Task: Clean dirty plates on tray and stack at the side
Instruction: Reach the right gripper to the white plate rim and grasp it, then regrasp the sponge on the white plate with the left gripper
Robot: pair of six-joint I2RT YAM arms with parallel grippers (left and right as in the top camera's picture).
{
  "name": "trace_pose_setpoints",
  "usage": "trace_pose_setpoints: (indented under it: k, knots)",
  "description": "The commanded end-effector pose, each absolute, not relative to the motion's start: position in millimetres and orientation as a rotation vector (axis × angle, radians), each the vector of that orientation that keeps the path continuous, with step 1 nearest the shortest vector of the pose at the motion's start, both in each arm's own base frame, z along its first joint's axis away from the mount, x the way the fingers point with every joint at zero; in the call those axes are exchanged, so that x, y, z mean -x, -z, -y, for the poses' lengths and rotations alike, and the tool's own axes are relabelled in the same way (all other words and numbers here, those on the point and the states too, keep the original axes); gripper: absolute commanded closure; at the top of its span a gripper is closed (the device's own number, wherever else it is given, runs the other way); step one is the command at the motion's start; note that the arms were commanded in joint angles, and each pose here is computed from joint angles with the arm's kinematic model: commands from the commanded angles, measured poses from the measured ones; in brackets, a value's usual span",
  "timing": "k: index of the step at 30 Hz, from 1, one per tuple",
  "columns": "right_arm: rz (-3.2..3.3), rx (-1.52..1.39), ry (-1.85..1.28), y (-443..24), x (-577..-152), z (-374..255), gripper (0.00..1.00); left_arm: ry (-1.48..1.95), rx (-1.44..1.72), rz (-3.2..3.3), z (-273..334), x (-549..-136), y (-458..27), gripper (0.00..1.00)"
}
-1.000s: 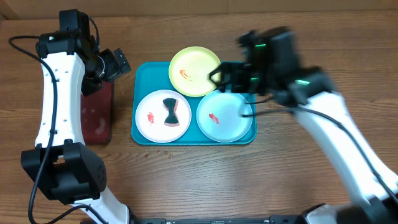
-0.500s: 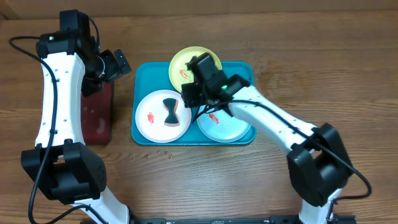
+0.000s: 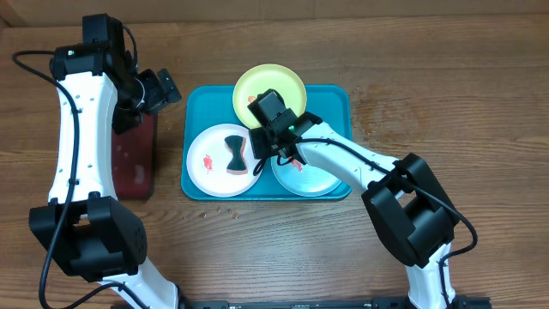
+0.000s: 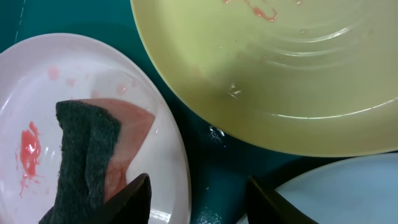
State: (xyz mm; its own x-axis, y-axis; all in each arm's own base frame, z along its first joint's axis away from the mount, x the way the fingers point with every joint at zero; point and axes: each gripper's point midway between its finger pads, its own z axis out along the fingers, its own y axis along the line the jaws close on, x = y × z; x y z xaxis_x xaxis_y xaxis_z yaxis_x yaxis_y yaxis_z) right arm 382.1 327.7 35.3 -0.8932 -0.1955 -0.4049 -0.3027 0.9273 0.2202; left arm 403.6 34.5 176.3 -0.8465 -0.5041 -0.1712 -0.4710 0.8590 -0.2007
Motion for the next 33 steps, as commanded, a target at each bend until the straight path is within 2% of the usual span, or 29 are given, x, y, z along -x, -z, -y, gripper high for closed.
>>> trace_pose_setpoints:
  k: [1,5,13,15,18,20,22,26,33]
  knots:
    - [-2.682,0.375,-0.421,-41.0,-384.7,-336.0,0.51,0.221,0.723,-2.856,-27.1,-400.3,-166.8,0.00]
    - [-2.679,0.386,-0.425,-36.9,-383.9,-340.3,0.55,0.221,0.709,-2.871,-22.2,-400.2,-162.8,0.00]
    - [-2.716,0.394,-0.393,-13.4,-382.1,-338.2,0.55,0.218,0.679,-2.914,-13.5,-397.6,-155.1,0.00]
    - [-2.718,0.394,-0.391,-12.7,-381.8,-338.0,0.59,0.217,0.671,-2.923,-12.4,-396.6,-153.1,0.00]
    - [-2.724,0.389,-0.390,-12.2,-381.1,-337.4,0.66,0.212,0.660,-2.957,-9.3,-392.6,-147.9,0.12]
    - [-2.731,0.390,-0.385,-11.4,-379.7,-336.3,0.75,0.207,0.645,-2.997,-6.4,-388.1,-142.0,0.12]
    - [-2.735,0.384,-0.385,-11.1,-379.1,-335.9,0.79,0.209,0.630,-3.035,-2.0,-385.2,-134.6,0.14]
    - [-2.743,0.355,-0.399,-11.6,-378.7,-336.9,0.82,0.317,0.496,-3.110,22.1,-385.3,-118.3,0.31]
    - [-2.749,0.362,-0.428,-12.5,-376.6,-340.1,0.91,0.421,0.264,-3.242,67.7,-377.7,-87.1,0.39]
